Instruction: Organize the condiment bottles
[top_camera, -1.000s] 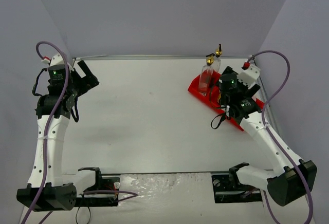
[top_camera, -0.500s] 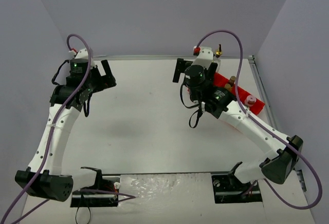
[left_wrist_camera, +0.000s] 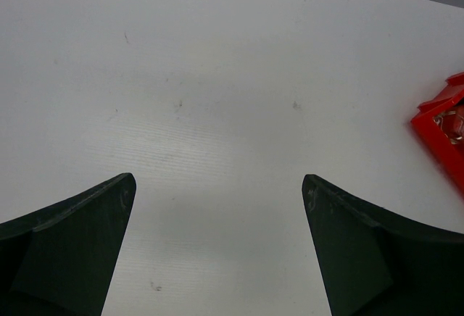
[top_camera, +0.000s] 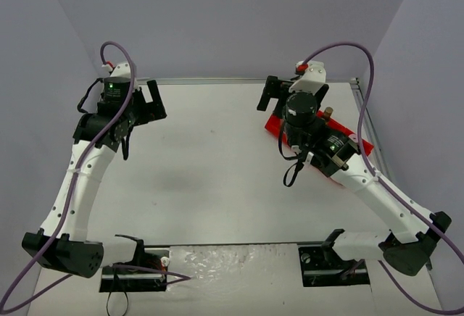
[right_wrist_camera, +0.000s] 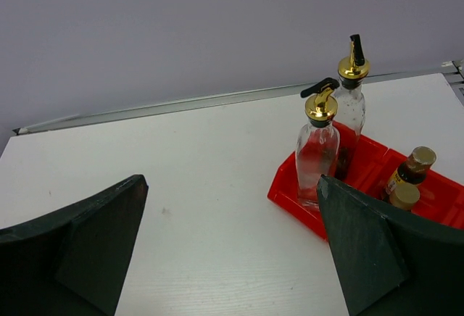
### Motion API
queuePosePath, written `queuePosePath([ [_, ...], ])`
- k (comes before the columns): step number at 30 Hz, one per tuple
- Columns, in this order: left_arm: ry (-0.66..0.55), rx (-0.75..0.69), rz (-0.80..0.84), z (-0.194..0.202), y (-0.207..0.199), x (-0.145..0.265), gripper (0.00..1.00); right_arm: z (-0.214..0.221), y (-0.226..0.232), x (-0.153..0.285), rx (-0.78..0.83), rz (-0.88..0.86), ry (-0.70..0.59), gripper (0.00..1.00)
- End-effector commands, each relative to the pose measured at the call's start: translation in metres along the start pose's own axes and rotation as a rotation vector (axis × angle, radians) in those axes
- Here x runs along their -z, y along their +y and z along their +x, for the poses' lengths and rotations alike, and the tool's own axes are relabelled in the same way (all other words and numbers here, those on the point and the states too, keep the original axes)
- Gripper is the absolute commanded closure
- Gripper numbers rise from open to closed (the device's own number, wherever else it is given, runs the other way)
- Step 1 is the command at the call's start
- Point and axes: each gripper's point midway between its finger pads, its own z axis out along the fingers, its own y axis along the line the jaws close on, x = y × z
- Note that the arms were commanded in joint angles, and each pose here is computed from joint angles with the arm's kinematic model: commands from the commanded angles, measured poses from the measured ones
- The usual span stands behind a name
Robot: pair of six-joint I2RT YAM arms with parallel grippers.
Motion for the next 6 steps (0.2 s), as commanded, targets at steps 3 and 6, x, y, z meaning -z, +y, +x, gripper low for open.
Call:
queuePosePath([
  [3, -0.098, -0.003, 0.015, -0.0304, -0.0072, 0.0155, 0.03, -0.013, -0.0007, 0.0001, -0.028, 0.005, -0.05, 0.0],
  [6, -0.096, -0.009, 0.009, -0.0303, -0.0058, 0.0171, 0.03, -0.014, 0.0006, 0.0017, -0.029, -0.006, -0.049, 0.0],
])
